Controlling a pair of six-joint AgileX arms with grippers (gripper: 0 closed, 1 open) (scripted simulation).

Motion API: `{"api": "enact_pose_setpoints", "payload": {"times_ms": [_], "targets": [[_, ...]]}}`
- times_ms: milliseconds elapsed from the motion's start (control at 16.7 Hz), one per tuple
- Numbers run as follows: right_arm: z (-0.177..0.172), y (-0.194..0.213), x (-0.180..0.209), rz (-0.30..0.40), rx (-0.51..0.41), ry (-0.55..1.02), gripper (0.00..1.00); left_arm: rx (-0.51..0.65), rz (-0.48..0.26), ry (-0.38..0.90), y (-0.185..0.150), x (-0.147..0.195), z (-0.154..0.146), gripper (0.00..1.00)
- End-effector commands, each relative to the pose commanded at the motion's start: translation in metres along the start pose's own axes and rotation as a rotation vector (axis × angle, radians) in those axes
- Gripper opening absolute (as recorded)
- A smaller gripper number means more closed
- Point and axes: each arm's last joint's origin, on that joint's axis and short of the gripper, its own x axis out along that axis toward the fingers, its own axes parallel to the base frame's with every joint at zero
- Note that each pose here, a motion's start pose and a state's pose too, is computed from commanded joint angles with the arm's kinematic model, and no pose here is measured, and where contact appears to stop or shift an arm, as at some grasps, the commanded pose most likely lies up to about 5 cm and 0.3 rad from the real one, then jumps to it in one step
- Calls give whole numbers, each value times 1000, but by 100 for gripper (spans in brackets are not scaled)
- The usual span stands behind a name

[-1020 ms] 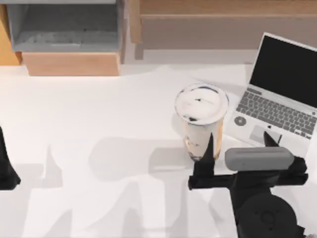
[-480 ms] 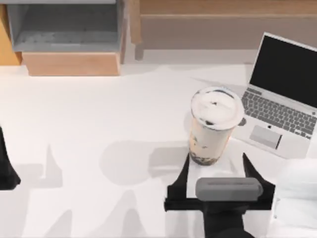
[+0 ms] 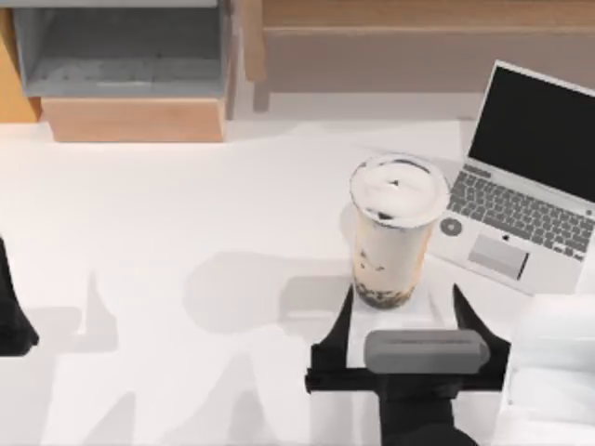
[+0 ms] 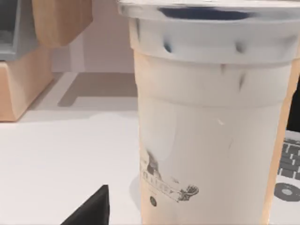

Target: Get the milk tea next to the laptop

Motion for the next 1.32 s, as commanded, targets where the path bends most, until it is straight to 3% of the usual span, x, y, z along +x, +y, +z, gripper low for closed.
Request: {"api": "enact_pose_setpoints", "payload": {"times_ms": [480,780,1320], "targets": [[0,1,71,2,0,0,100,0,0,0,0,0,0,100],[0,0,75,2,0,0,100,0,0,0,0,0,0,100],[0,0,75,2,0,0,32,0,0,0,0,0,0,100]]}}
